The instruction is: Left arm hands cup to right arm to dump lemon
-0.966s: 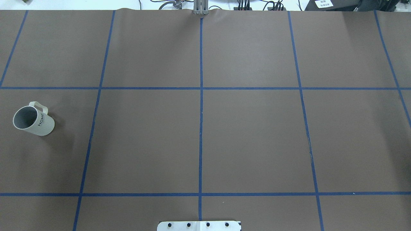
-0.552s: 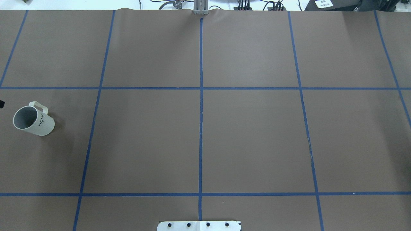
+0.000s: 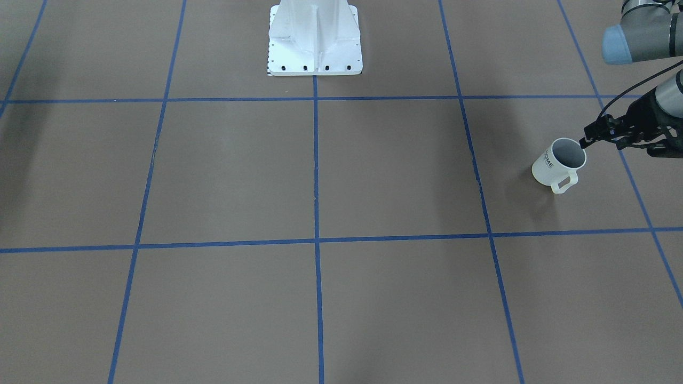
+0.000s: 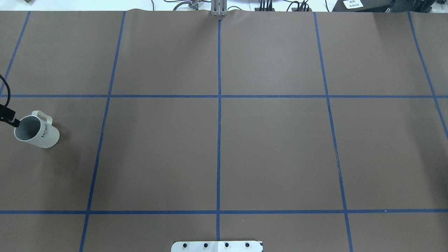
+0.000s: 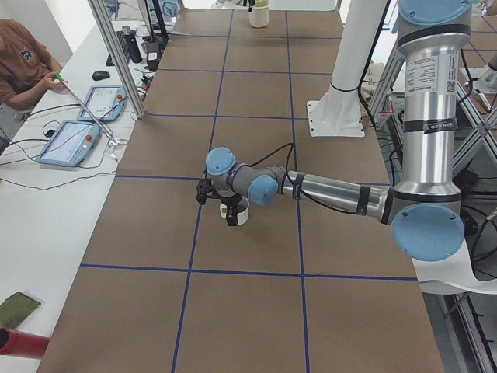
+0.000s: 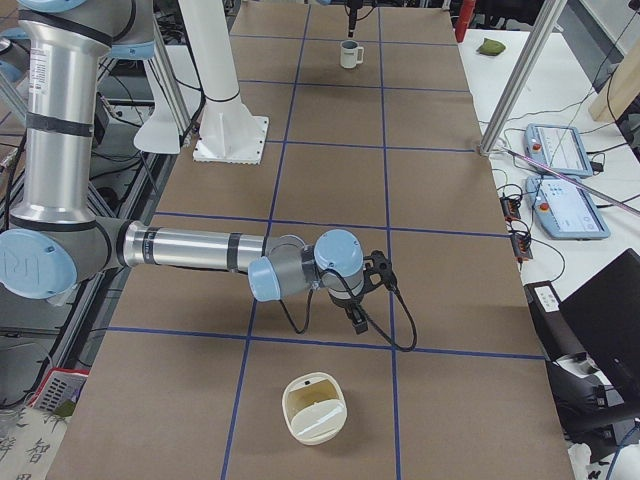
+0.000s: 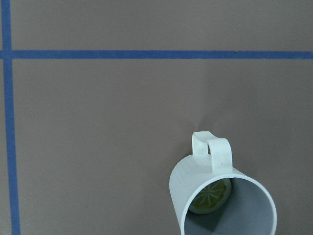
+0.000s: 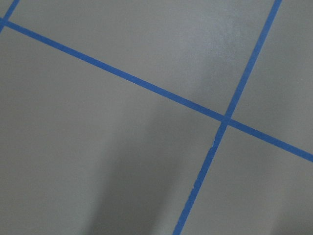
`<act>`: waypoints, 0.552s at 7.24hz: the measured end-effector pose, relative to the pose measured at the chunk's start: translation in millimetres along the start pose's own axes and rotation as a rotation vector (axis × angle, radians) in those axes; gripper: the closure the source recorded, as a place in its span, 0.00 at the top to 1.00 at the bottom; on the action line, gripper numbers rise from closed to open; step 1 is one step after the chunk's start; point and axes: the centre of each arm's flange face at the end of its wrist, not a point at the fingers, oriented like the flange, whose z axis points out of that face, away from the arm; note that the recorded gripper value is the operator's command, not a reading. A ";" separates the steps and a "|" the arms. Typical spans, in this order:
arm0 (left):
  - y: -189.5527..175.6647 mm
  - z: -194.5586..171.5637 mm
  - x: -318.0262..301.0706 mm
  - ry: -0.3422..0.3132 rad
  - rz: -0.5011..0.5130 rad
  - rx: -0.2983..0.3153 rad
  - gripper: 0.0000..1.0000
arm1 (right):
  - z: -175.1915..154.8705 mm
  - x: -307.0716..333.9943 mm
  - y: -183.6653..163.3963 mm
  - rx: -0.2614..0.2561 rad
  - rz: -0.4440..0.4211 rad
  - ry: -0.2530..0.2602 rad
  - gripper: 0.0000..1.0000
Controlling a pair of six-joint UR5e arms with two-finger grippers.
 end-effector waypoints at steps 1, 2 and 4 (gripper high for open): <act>1.2 8.6 4.6 -0.005 -0.018 -0.015 1.00 | 0.7 -0.7 -0.4 -0.001 0.005 -0.002 1.00; 1.5 19.5 11.0 -0.012 -0.021 -0.033 1.00 | 1.4 -1.7 -1.1 -0.002 0.009 -0.006 1.00; -4.7 38.0 17.3 -0.022 -0.021 -0.061 0.60 | 2.3 -2.8 -2.0 -0.003 0.011 -0.008 1.00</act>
